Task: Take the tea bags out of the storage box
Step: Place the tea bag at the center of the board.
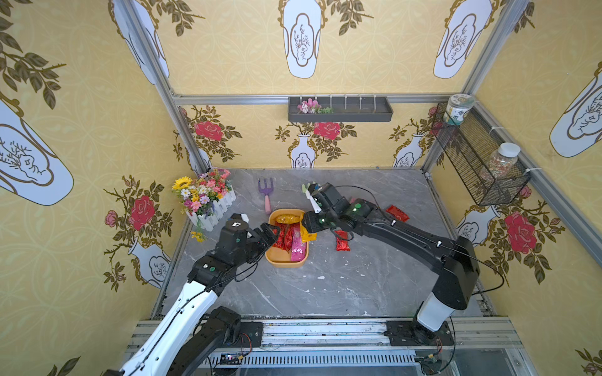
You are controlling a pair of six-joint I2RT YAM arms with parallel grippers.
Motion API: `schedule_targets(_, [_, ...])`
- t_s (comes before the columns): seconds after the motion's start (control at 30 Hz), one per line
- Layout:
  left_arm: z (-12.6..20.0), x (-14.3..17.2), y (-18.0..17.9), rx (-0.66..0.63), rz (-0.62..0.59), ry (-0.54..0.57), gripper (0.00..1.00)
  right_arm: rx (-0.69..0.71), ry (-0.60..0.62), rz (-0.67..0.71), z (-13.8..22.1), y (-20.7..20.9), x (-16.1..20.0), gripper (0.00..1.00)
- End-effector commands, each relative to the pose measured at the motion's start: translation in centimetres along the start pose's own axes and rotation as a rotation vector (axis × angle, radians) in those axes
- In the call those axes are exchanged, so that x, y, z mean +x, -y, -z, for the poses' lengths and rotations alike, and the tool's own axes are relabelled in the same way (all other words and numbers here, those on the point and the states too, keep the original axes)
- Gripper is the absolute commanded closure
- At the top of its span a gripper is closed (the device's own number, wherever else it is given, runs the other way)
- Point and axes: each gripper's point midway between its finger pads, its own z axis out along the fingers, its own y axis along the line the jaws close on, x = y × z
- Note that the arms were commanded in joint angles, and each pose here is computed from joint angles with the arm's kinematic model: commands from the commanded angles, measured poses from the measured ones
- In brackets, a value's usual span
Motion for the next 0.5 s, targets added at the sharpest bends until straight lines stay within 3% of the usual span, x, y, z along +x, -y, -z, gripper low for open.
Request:
schedule_targets(0.0, [-2.0,0.7,2.4,0.04,-0.027,0.024,0.11,0.067,-0.03,-0.047,1.7,4.5,1.4,0.45])
schedule_targets(0.23, [-5.8,4.2,5.3,0.055,-0.099,-0.056,0.11,0.176,-0.095,-0.195,3.6,13.9,5.2,0.46])
schedule_targets(0.47, [-8.5,7.1,6.7,0.059,-0.141,-0.135,0.11,0.235,-0.24,-0.278,0.7,18.6,8.2,0.49])
